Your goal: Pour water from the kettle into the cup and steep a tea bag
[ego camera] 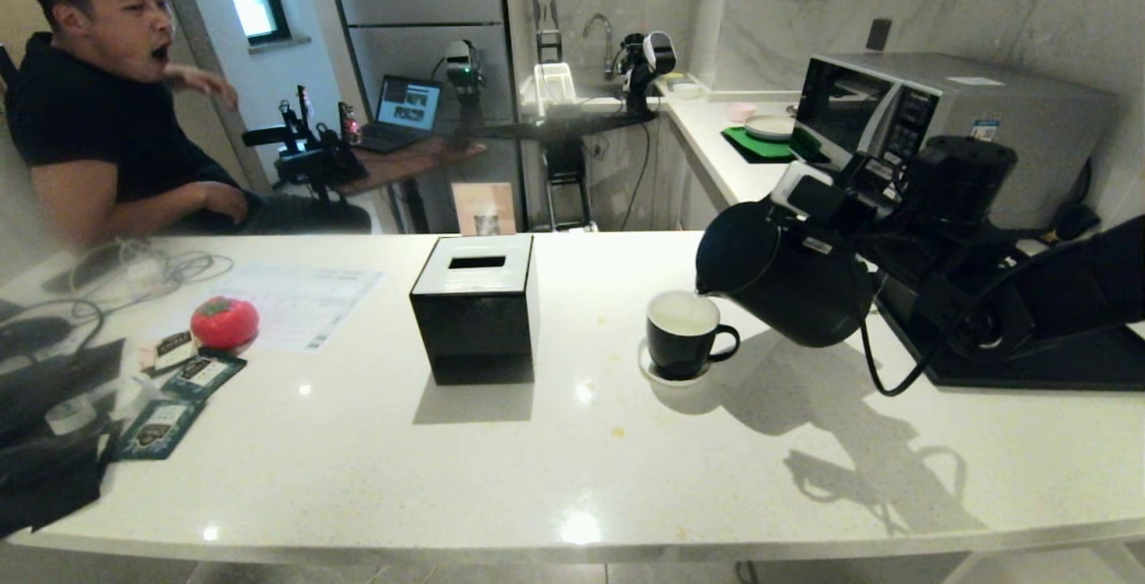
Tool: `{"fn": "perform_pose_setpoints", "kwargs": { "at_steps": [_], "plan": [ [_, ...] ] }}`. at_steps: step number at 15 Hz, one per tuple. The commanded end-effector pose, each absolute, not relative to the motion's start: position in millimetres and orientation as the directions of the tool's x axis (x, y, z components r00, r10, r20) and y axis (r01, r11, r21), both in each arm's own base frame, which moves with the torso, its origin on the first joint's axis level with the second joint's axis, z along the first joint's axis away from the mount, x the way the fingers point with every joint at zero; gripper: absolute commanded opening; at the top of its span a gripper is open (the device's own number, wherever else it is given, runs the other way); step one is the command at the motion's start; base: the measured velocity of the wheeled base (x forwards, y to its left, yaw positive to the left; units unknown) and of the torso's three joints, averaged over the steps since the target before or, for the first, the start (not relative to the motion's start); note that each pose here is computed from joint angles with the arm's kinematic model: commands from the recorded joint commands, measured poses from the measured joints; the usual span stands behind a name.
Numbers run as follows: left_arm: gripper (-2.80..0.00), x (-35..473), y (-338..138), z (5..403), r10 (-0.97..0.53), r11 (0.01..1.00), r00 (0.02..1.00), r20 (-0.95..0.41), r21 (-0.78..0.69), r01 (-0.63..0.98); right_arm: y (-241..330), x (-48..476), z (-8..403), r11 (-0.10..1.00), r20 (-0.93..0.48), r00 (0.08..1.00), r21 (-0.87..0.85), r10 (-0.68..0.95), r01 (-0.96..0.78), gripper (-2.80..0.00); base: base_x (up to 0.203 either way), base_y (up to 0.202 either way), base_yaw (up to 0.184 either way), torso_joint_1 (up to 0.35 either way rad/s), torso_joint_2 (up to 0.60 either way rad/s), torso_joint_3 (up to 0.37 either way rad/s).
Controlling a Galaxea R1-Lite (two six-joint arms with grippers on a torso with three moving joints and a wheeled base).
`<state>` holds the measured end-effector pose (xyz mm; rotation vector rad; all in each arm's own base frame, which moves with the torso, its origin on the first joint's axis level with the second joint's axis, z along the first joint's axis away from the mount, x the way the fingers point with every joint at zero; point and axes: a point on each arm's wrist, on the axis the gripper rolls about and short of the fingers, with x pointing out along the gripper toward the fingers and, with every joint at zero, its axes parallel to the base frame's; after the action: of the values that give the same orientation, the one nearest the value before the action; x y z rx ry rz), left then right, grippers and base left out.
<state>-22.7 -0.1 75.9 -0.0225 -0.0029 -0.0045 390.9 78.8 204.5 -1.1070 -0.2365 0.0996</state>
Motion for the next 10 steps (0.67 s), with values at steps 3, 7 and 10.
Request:
{"fn": "perform_pose_setpoints", "kwargs": {
  "at_steps": [3, 7, 10],
  "plan": [
    [-2.8, -22.7, -0.1, 76.0, -0.005, 1.0, 1.0, 0.003, -0.023, 0.005, 78.9, 390.1, 203.6, 0.441, 0.139, 0.97, -0.897, 0.198, 0.039, -2.8, 0.0, 0.0, 0.0, 0.0, 0.0, 0.0],
    [-2.8, -22.7, -0.1, 76.0, -0.005, 1.0, 1.0, 0.003, -0.023, 0.005, 78.8, 389.8, 204.2, 0.445, 0.141, 0.97, -0.895, 0.199, 0.038, -2.8, 0.0, 0.0, 0.0, 0.0, 0.0, 0.0],
    [-2.8, -22.7, -0.1, 76.0, -0.005, 1.0, 1.0, 0.003, -0.023, 0.005, 78.7, 389.2, 204.8, 0.45, 0.141, 0.97, -0.892, 0.199, 0.037, -2.8, 0.0, 0.0, 0.0, 0.0, 0.0, 0.0]
  ]
}}
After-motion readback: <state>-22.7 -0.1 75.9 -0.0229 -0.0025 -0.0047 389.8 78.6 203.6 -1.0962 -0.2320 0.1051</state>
